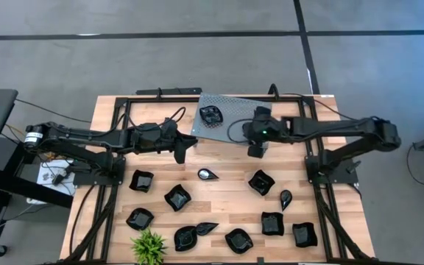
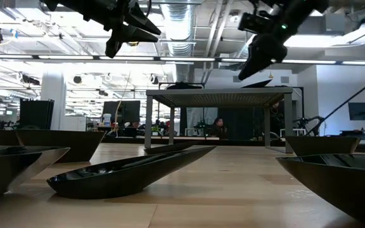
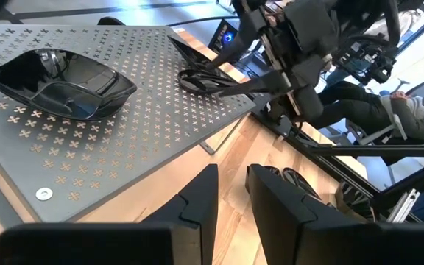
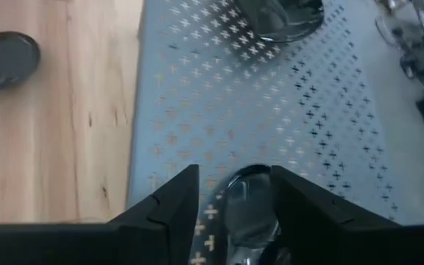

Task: Pick & Place Mini shaped plates
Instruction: Stack the black drop-shaped plate on the other drop-shaped plate on the shelf

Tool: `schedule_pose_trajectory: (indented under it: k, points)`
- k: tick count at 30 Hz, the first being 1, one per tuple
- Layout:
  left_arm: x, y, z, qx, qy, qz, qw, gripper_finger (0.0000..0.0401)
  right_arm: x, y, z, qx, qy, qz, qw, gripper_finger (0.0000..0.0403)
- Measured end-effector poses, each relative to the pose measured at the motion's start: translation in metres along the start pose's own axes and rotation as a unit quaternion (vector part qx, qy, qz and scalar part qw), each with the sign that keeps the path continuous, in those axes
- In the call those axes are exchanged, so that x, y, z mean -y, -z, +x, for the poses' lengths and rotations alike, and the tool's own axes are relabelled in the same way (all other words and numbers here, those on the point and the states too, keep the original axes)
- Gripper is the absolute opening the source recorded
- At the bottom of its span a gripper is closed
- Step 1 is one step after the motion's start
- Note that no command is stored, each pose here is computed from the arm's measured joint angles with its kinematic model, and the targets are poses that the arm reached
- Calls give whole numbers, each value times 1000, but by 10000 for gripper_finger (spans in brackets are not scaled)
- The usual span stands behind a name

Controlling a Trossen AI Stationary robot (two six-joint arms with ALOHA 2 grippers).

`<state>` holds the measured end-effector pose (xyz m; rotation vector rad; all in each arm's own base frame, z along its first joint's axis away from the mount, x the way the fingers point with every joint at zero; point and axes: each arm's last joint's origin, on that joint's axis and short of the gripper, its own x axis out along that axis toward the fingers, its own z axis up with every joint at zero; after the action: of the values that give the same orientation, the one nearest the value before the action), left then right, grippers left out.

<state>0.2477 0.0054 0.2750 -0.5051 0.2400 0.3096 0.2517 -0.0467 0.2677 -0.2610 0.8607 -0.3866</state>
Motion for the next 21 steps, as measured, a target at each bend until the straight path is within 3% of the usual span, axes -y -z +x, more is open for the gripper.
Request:
schedule_pose_trajectory:
  k: [9,12,21]
  points:
    - [0,1,0,-4,-1,3,1000,80,-1,-24,16,-92,-14,9,996,163]
    - [1,1,0,-4,0,15,1000,80,0,-30,20,-99,11,44,994,159]
    - [6,5,-2,-10,12,30,999,80,-3,-29,37,-142,42,45,988,142]
